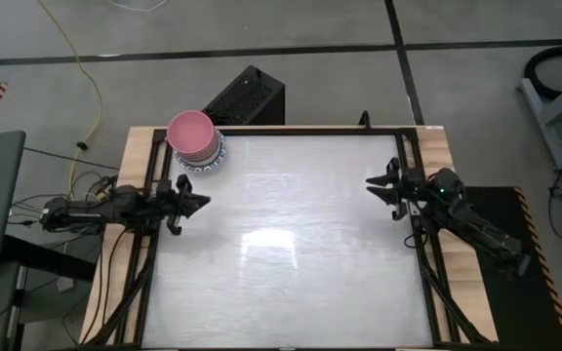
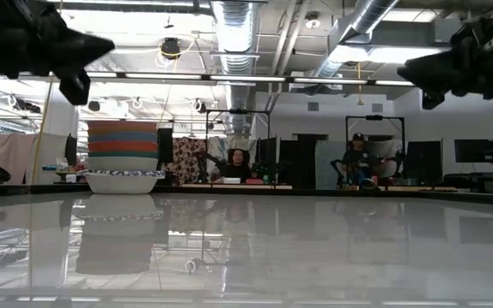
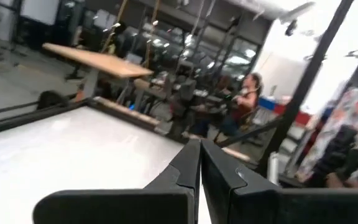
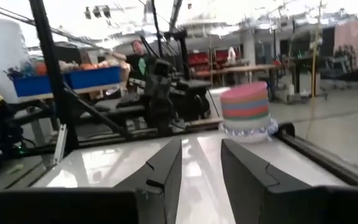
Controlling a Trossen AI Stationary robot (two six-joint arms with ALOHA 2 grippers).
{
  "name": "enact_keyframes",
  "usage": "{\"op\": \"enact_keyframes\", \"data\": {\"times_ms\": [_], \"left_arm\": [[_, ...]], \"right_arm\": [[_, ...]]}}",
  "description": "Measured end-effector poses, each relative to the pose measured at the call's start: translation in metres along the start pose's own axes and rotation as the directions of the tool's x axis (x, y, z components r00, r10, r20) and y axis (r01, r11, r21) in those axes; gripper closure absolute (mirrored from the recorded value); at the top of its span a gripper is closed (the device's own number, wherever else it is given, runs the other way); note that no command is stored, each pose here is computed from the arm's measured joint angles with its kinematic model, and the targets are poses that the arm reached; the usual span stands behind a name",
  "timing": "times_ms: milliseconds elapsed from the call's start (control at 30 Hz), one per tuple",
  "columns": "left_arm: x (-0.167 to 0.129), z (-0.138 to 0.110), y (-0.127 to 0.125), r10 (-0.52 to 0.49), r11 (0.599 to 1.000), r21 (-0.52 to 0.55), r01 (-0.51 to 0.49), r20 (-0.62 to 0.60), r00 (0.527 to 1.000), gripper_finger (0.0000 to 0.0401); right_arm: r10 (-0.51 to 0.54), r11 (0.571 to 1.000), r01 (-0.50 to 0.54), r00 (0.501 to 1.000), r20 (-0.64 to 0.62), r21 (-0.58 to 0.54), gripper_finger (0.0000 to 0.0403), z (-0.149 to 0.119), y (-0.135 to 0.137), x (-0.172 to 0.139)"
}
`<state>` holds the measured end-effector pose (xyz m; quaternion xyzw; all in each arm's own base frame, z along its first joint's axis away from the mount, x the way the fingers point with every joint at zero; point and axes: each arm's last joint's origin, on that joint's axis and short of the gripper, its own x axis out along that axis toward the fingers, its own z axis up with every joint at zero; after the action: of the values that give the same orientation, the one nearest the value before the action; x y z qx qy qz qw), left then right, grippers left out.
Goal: Nest bowls inside each other
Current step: Return To Home Position
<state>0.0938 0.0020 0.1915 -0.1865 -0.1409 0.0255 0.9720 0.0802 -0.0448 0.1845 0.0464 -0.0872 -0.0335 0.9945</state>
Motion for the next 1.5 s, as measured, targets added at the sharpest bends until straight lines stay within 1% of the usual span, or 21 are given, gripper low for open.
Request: {"op": "enact_keyframes", "data": {"times_ms": [67, 133, 233, 367, 467, 533, 600, 633, 767, 800, 900, 967, 1033, 1133, 1200, 1300, 1367, 1433, 1500], "left_arm": [[0.0, -0.003, 0.002, 0.035, 0.999, 0.02, -0.034, -0.019, 0.999, 0.0399], [0.0, -0.004, 0.003, 0.045, 0.998, 0.04, -0.044, -0.037, 0.998, 0.0399], [0.0, -0.008, 0.004, 0.058, 0.998, 0.043, -0.055, -0.072, 0.996, 0.0399], [-0.002, -0.019, 0.008, 0.103, 0.994, 0.064, -0.092, -0.187, 0.977, 0.0399], [-0.001, -0.019, 0.008, 0.102, 0.994, 0.058, -0.093, -0.186, 0.977, 0.0399], [-0.001, -0.018, 0.008, 0.105, 0.993, 0.078, -0.092, -0.18, 0.978, 0.0399], [-0.001, -0.019, 0.008, 0.103, 0.991, 0.101, -0.085, -0.189, 0.977, 0.0399], [-0.001, -0.019, 0.008, 0.086, 0.992, 0.106, -0.066, -0.195, 0.977, 0.0399], [-0.001, -0.015, 0.002, -0.07, 0.99, 0.108, 0.092, -0.192, 0.979, 0.0399], [-0.002, -0.015, 0.001, -0.093, 0.988, 0.102, 0.115, -0.194, 0.976, 0.0399], [-0.002, -0.018, 0.002, -0.08, 0.992, 0.076, 0.1, -0.23, 0.97, 0.0399], [-0.003, -0.022, 0.005, -0.025, 0.996, 0.076, 0.046, -0.257, 0.966, 0.0399], [-0.003, -0.022, 0.006, 0.015, 0.994, 0.109, 0.012, -0.243, 0.97, 0.0399], [-0.002, -0.019, 0.007, 0.061, 0.982, 0.187, -0.024, -0.195, 0.979, 0.0399], [-0.002, -0.018, 0.008, 0.096, 0.975, 0.214, -0.057, -0.179, 0.979, 0.0399], [-0.002, -0.018, 0.009, 0.116, 0.973, 0.215, -0.078, -0.171, 0.978, 0.0399], [-0.002, -0.017, 0.008, 0.099, 0.976, 0.21, -0.062, -0.17, 0.981, 0.0399], [-0.002, -0.017, 0.008, 0.092, 0.979, 0.195, -0.058, -0.17, 0.981, 0.0399], [-0.002, -0.018, 0.008, 0.098, 0.98, 0.188, -0.065, -0.172, 0.98, 0.0399]], "right_arm": [[-0.009, 1.0, 0.009, 1.0, -0.025, 0.011, 0.027, -0.003, -0.001, 0.0], [-0.011, 1.0, 0.011, 0.999, -0.038, 0.003, 0.027, -0.004, -0.001, 0.0], [-0.011, 1.0, 0.011, 0.999, -0.038, -0.007, 0.027, -0.004, -0.001, 0.0], [-0.013, 1.0, 0.013, 0.999, -0.048, -0.002, 0.027, -0.005, -0.001, 0.0], [-0.02, 0.999, 0.024, 0.995, -0.099, 0.037, 0.027, -0.011, -0.002, 0.0], [-0.01, 0.999, 0.015, 0.993, -0.114, 0.046, 0.027, -0.013, -0.002, 0.001], [0.012, 0.998, -0.004, 0.992, -0.129, 0.059, 0.027, -0.014, -0.001, 0.002], [0.029, 0.997, -0.019, 0.991, -0.133, 0.07, 0.027, -0.015, 0.0, 0.003], [0.114, 0.987, -0.096, 0.983, -0.143, 0.128, 0.027, -0.016, 0.008, 0.005], [0.139, 0.984, -0.12, 0.98, -0.145, 0.133, 0.027, -0.016, 0.01, 0.006], [0.207, 0.972, -0.185, 0.967, -0.149, 0.145, 0.027, -0.017, 0.017, 0.008], [0.242, 0.964, -0.22, 0.958, -0.152, 0.15, 0.027, -0.018, 0.02, 0.009], [0.263, 0.959, -0.241, 0.953, -0.153, 0.149, 0.027, -0.019, 0.024, 0.009], [0.231, 0.969, -0.214, 0.961, -0.152, 0.119, 0.027, -0.019, 0.026, 0.01], [0.176, 0.983, -0.164, 0.973, -0.152, 0.084, 0.027, -0.02, 0.026, 0.011], [0.029, 0.999, -0.025, 0.989, -0.148, 0.027, 0.027, -0.021, 0.023, 0.012], [-0.048, 0.998, 0.052, 0.988, -0.146, 0.019, 0.027, -0.021, 0.022, 0.012], [-0.071, 0.996, 0.079, 0.985, -0.155, 0.049, 0.027, -0.022, 0.022, 0.012], [-0.053, 0.994, 0.067, 0.986, -0.16, 0.081, 0.027, -0.023, 0.023, 0.012]]}}
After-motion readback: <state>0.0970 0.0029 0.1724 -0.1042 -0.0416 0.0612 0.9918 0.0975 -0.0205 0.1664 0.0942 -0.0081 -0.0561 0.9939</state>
